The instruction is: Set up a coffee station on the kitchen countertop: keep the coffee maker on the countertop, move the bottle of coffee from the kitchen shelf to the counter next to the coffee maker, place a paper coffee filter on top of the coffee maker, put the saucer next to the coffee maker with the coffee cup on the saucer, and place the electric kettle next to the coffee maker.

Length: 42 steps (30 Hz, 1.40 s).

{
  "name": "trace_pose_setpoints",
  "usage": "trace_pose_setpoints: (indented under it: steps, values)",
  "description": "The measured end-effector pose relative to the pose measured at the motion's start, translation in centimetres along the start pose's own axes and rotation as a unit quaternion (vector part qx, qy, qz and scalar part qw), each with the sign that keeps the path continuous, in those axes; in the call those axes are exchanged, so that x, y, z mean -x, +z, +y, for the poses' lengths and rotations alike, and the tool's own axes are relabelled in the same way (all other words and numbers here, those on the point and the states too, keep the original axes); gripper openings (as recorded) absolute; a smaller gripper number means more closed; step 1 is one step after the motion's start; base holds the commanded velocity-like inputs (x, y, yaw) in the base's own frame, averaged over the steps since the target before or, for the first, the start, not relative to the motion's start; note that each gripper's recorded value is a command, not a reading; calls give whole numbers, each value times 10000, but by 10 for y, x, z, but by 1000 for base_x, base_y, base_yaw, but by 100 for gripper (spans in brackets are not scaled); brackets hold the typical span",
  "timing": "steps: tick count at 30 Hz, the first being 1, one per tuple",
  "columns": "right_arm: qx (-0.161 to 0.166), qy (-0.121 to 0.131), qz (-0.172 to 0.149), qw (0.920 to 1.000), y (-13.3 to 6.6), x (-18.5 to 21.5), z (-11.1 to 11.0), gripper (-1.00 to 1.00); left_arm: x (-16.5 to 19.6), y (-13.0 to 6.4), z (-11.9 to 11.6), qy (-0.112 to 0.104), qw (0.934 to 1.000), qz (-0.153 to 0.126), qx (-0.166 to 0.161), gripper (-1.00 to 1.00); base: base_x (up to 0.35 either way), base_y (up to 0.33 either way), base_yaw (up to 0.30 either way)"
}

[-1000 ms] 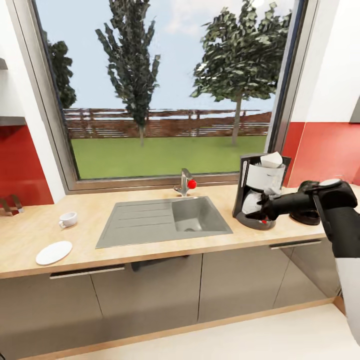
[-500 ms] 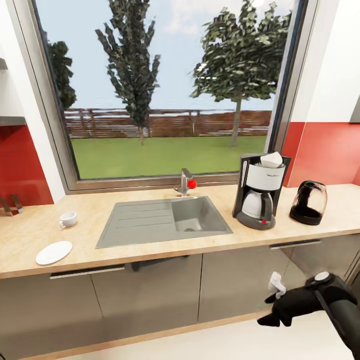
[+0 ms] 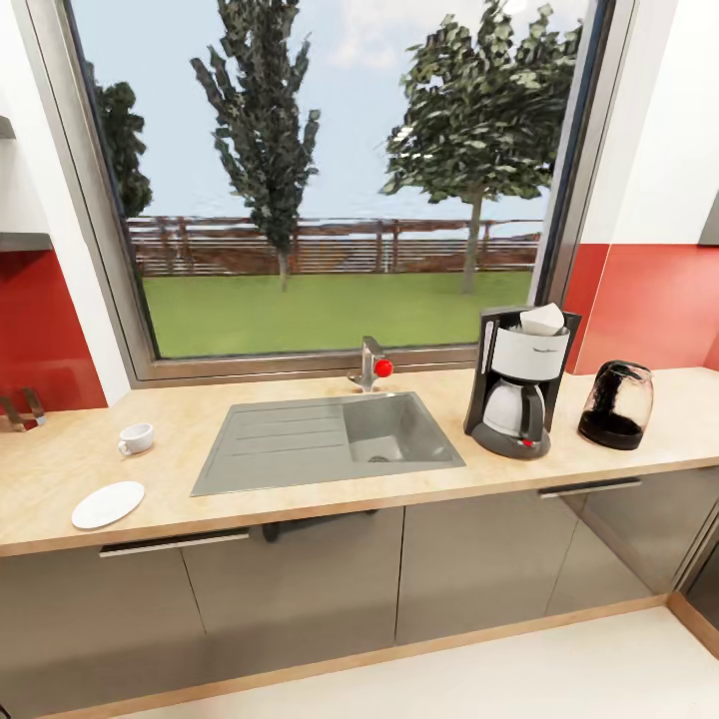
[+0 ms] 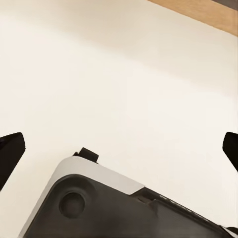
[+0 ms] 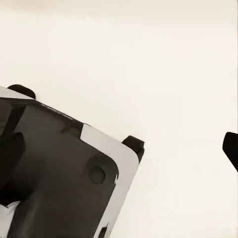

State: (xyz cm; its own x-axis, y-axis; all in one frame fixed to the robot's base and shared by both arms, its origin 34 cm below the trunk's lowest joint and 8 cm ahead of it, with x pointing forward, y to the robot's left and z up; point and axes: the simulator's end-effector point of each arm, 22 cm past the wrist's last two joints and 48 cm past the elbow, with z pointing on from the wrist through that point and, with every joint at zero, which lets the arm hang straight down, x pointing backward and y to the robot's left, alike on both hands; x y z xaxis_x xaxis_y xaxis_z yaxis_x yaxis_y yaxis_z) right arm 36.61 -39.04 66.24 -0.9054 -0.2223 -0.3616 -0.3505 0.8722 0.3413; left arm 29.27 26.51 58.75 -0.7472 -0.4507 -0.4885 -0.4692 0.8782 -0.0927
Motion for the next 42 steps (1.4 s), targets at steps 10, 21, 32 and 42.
trace_pose_setpoints:
  steps: [10, 21, 32, 42]
  values:
    - [-389, 54, 9, 9992, 4, -4, -13, 100, 0, 0, -1, -3, 10000, 2, -3, 100, 0, 0, 0]
    - [-396, 48, 19, 9992, 4, -4, -14, 100, 0, 0, 0, -8, 10000, 1, -1, 100, 0, 0, 52]
    - [-390, 48, 17, 9992, 5, -4, -13, 100, 0, 0, 0, -9, 10000, 1, -1, 100, 0, 0, 256]
    - [-339, 47, 5, 9994, 9, -2, -7, 100, 0, 0, 0, -15, 10000, 0, 2, 100, 60, 130, 212]
